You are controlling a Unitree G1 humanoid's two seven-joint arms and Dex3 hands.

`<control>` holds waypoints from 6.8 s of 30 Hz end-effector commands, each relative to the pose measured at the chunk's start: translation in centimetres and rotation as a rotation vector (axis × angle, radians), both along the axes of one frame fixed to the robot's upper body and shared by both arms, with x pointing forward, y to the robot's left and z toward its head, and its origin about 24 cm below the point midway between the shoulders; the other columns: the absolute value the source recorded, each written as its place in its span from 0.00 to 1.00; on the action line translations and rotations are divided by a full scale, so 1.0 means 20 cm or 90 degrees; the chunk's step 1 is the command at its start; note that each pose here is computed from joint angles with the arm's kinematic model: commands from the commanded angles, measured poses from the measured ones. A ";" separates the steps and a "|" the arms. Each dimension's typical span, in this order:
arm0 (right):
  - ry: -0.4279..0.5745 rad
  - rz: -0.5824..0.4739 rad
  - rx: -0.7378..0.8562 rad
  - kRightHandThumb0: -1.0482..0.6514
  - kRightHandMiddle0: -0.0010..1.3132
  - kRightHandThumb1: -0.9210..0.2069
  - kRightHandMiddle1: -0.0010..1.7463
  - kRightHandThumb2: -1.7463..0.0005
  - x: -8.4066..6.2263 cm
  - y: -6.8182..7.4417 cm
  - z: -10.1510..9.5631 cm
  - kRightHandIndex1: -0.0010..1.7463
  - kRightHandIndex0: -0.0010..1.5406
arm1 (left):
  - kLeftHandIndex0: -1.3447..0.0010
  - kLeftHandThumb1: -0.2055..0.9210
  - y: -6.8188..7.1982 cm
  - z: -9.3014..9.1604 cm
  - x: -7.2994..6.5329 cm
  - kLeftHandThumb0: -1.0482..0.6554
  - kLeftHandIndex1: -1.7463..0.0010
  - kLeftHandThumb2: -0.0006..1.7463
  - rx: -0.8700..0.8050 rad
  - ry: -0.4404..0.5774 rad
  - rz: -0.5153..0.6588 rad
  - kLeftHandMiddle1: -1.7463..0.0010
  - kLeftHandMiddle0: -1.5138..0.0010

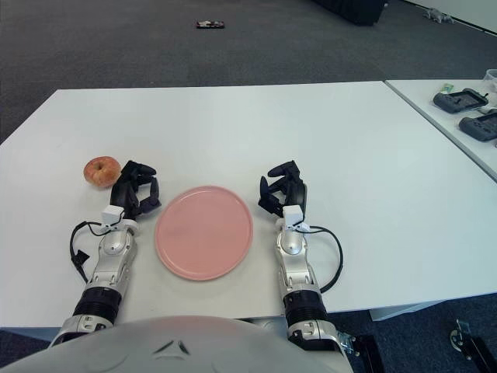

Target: Put the apple into the plate.

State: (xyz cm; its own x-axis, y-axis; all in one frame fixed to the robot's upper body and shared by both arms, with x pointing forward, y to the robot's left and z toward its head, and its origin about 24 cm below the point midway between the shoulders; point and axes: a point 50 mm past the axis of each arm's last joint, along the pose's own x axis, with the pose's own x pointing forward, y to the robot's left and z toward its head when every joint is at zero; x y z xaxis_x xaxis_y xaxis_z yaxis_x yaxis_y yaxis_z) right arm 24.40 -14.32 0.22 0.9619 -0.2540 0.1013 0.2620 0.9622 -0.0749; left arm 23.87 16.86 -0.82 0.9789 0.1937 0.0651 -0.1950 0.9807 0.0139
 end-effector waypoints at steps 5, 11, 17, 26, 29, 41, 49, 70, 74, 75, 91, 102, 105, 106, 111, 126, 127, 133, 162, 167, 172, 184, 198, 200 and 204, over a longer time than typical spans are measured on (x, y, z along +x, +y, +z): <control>-0.012 0.003 0.001 0.38 0.33 0.33 1.00 0.41 0.00 0.00 0.02 0.95 0.43 | 0.66 0.63 0.01 0.09 -0.04 0.37 0.00 0.62 0.108 -0.070 0.060 0.00 0.45; -0.009 0.003 -0.002 0.37 0.33 0.33 1.00 0.41 0.00 0.00 0.01 0.95 0.43 | 0.68 0.67 0.03 0.16 -0.06 0.37 0.00 0.59 0.255 -0.103 0.103 0.00 0.45; -0.010 0.003 -0.003 0.37 0.33 0.33 1.00 0.41 0.00 0.00 0.01 0.95 0.42 | 0.69 0.69 0.06 0.20 -0.08 0.38 0.00 0.58 0.411 -0.125 0.146 0.00 0.44; -0.011 0.000 -0.003 0.38 0.33 0.33 1.00 0.41 0.00 0.01 0.01 0.94 0.43 | 0.70 0.71 0.14 0.30 -0.04 0.38 0.00 0.56 0.587 -0.186 0.190 0.00 0.54; -0.009 0.000 -0.001 0.38 0.33 0.33 1.00 0.41 0.00 0.01 0.01 0.94 0.43 | 0.73 0.76 0.15 0.33 -0.04 0.39 0.00 0.52 0.613 -0.205 0.198 0.00 0.69; -0.017 -0.001 0.000 0.37 0.34 0.34 1.00 0.40 0.00 0.01 0.01 0.93 0.44 | 0.99 0.64 0.28 0.34 0.02 0.14 0.39 0.53 0.731 -0.210 0.228 0.41 0.99; -0.012 -0.003 -0.004 0.37 0.33 0.34 1.00 0.40 0.00 0.01 0.01 0.94 0.45 | 1.00 0.65 0.33 0.33 0.07 0.05 0.88 0.49 0.782 -0.148 0.178 0.85 1.00; -0.008 -0.004 -0.002 0.38 0.32 0.32 1.00 0.42 0.00 0.00 -0.01 0.93 0.43 | 1.00 0.71 0.40 0.24 0.19 0.00 1.00 0.41 0.826 -0.004 0.049 1.00 1.00; -0.004 -0.004 -0.001 0.38 0.32 0.32 1.00 0.42 0.00 0.00 -0.01 0.93 0.43 | 1.00 0.72 0.41 0.21 0.21 0.00 1.00 0.40 0.822 0.008 0.034 1.00 1.00; -0.004 -0.004 0.000 0.38 0.32 0.32 1.00 0.42 0.00 0.00 -0.01 0.93 0.43 | 1.00 0.72 0.41 0.20 0.21 0.00 1.00 0.39 0.821 0.011 0.030 1.00 1.00; -0.009 -0.013 0.008 0.37 0.33 0.33 1.00 0.41 -0.01 0.00 0.00 0.94 0.44 | 1.00 0.70 0.45 0.05 0.28 0.00 1.00 0.39 0.785 0.106 -0.031 1.00 1.00; -0.008 -0.017 -0.002 0.38 0.33 0.33 1.00 0.41 -0.01 0.00 0.00 0.93 0.44 | 1.00 0.65 0.43 0.02 0.29 0.00 1.00 0.44 0.749 0.124 -0.080 1.00 1.00; -0.006 -0.017 -0.001 0.38 0.32 0.33 1.00 0.41 -0.01 0.00 0.00 0.93 0.44 | 1.00 0.63 0.43 0.02 0.30 0.00 1.00 0.46 0.740 0.133 -0.090 1.00 1.00; -0.008 -0.017 0.000 0.38 0.32 0.33 1.00 0.41 -0.01 0.00 0.00 0.93 0.44 | 1.00 0.63 0.42 0.01 0.30 0.00 1.00 0.46 0.738 0.137 -0.093 1.00 1.00; -0.015 -0.017 0.000 0.38 0.32 0.32 1.00 0.41 -0.02 0.00 0.00 0.93 0.43 | 1.00 0.63 0.42 0.00 0.30 0.00 1.00 0.47 0.732 0.153 -0.104 1.00 1.00; -0.005 -0.024 0.001 0.38 0.32 0.32 1.00 0.41 -0.02 0.00 0.00 0.95 0.42 | 1.00 0.55 0.41 -0.01 0.30 0.07 0.53 0.52 0.675 0.192 -0.127 0.59 1.00; -0.007 -0.022 0.000 0.38 0.32 0.32 1.00 0.41 -0.02 0.00 0.00 0.95 0.42 | 1.00 0.53 0.41 -0.01 0.31 0.07 0.43 0.53 0.680 0.196 -0.125 0.48 1.00; -0.009 -0.020 -0.001 0.38 0.32 0.32 1.00 0.41 -0.02 -0.01 0.01 0.95 0.41 | 0.90 0.40 0.42 -0.02 0.31 0.16 0.05 0.65 0.696 0.198 -0.123 0.08 0.88; -0.019 -0.027 -0.006 0.38 0.31 0.31 1.00 0.43 -0.02 -0.01 0.02 0.95 0.42 | 0.45 0.33 0.42 0.01 0.30 0.30 0.00 0.86 0.678 0.144 -0.117 0.00 0.21; -0.018 -0.029 -0.006 0.38 0.31 0.31 1.00 0.43 -0.02 -0.02 0.02 0.95 0.43 | 0.45 0.32 0.41 0.02 0.30 0.30 0.00 0.86 0.684 0.127 -0.105 0.00 0.18; -0.017 -0.027 -0.008 0.38 0.31 0.31 1.00 0.43 -0.02 -0.01 0.02 0.95 0.42 | 0.45 0.33 0.41 0.02 0.30 0.30 0.00 0.86 0.688 0.127 -0.087 0.00 0.15; -0.013 -0.025 -0.004 0.38 0.31 0.30 1.00 0.43 -0.02 -0.02 0.02 0.95 0.42 | 0.45 0.33 0.41 0.02 0.30 0.30 0.00 0.86 0.684 0.129 -0.095 0.00 0.12; -0.018 -0.027 -0.011 0.38 0.30 0.29 1.00 0.44 -0.02 -0.02 0.02 0.94 0.41 | 0.45 0.32 0.40 0.03 0.30 0.30 0.00 0.87 0.656 0.128 -0.110 0.00 0.11; -0.018 -0.027 -0.011 0.38 0.30 0.28 1.00 0.45 -0.02 -0.02 0.02 0.94 0.41 | 0.45 0.32 0.40 0.03 0.30 0.30 0.00 0.87 0.653 0.126 -0.112 0.00 0.11; -0.019 -0.029 -0.010 0.38 0.30 0.28 1.00 0.45 -0.02 -0.02 0.02 0.95 0.41 | 0.45 0.32 0.39 0.04 0.30 0.30 0.00 0.87 0.640 0.112 -0.115 0.00 0.10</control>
State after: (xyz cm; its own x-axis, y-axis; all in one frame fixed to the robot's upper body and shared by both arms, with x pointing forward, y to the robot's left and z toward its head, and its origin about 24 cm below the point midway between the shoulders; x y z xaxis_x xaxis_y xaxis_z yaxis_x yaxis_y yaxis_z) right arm 23.96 -14.60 0.40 0.9503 -0.2890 0.1159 0.2986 0.9514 -0.0760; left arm 30.45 25.11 0.71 0.9999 0.0125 0.0054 -0.0110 0.5037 0.8638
